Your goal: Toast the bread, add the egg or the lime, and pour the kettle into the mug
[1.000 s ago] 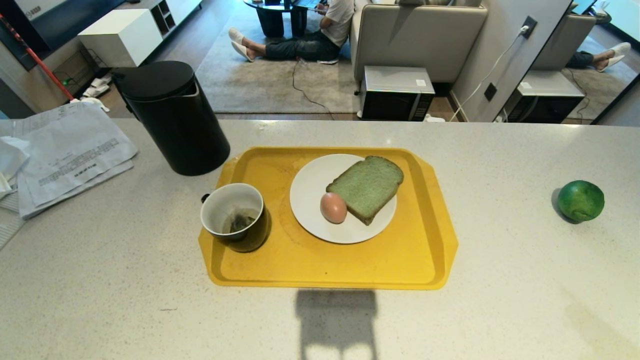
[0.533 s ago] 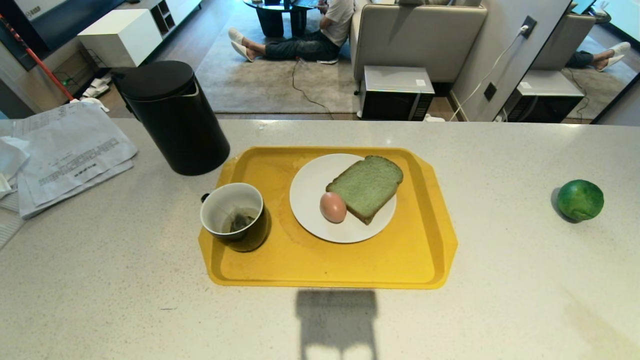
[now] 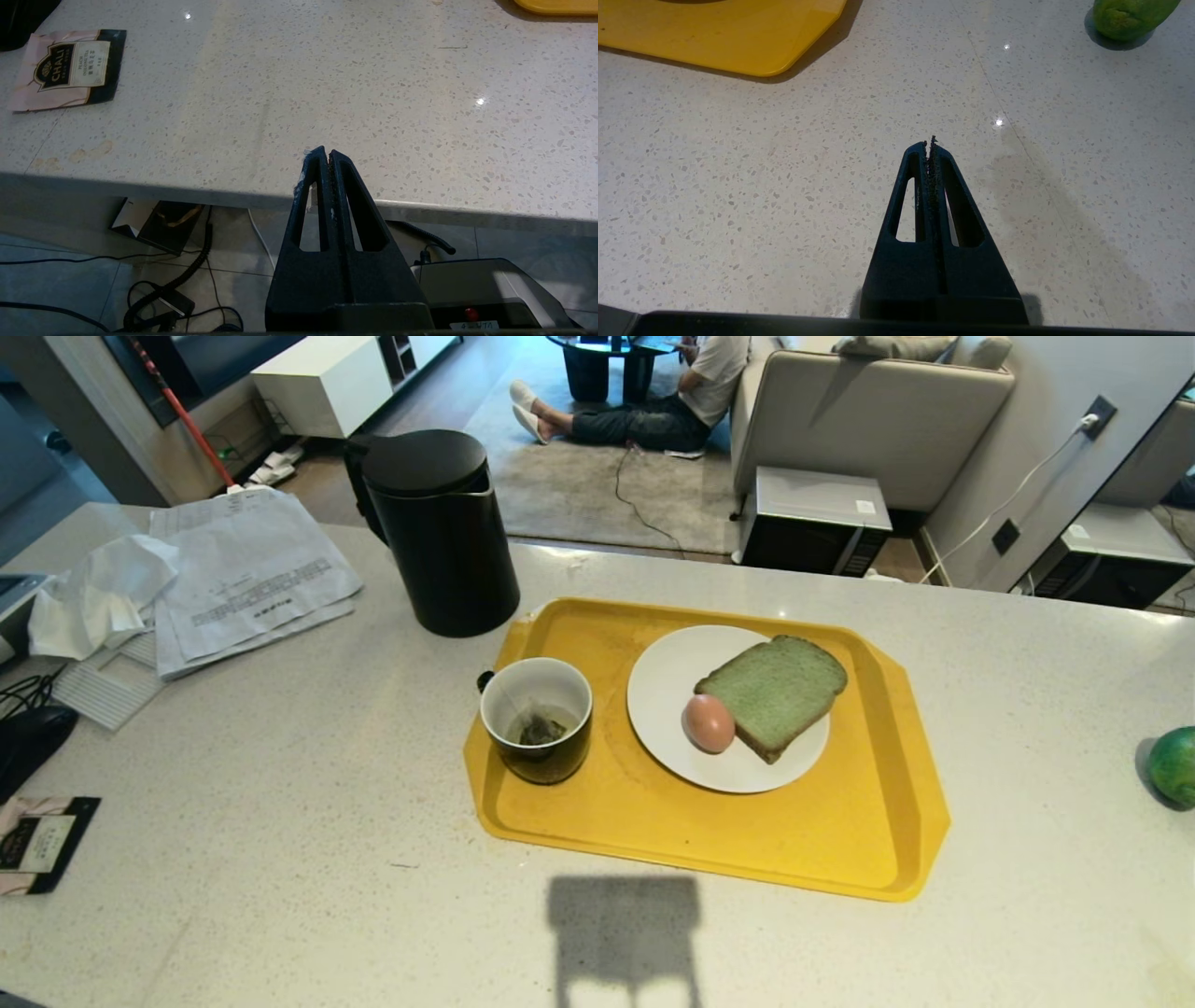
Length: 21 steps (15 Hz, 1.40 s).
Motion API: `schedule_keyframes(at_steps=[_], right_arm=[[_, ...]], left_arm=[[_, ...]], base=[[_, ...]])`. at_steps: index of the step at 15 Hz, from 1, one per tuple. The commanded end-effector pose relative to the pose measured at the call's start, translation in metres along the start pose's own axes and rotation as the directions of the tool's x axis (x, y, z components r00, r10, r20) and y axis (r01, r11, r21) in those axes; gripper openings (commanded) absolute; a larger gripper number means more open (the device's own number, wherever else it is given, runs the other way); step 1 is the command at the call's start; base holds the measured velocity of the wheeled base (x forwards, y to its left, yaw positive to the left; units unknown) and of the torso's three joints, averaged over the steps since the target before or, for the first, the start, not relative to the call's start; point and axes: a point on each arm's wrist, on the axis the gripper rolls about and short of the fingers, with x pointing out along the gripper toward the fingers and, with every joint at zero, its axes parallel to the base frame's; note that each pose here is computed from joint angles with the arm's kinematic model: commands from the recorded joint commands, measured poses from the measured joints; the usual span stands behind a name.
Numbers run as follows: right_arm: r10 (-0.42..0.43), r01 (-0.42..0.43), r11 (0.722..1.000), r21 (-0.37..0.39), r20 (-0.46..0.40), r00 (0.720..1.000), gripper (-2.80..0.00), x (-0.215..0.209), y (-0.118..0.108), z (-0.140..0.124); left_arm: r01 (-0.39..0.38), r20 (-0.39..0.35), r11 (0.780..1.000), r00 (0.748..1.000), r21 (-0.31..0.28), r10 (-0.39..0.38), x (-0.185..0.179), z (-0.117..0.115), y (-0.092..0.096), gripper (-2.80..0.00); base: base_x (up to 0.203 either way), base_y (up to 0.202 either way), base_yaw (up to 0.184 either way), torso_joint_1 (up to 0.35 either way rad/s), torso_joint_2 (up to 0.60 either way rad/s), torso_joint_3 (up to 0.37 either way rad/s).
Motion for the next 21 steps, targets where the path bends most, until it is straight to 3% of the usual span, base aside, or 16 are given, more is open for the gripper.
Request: schedule_keyframes(at_steps=[1, 21], right_arm=[[0.000, 0.000, 1.000, 0.000, -0.002, 1.000, -2.80, 0.0001, 0.0000, -0.0004], [0.000, 0.000, 1.000, 0.001, -0.002, 1.000, -2.80, 0.0001, 0.0000, -0.0004]], left_arm=[[0.000, 0.000, 1.000, 1.000, 0.000, 0.000, -0.0001, -0.0001, 0.0000, -2.80], [-0.003, 0.000, 1.000, 1.000, -0.009, 0.003, -0.0001, -0.0001, 0.0000, -2.80]], base=[[0.000, 0.000, 0.000, 0.000, 0.00, 0.000], [0.000, 0.000, 0.000, 0.000, 0.00, 0.000]])
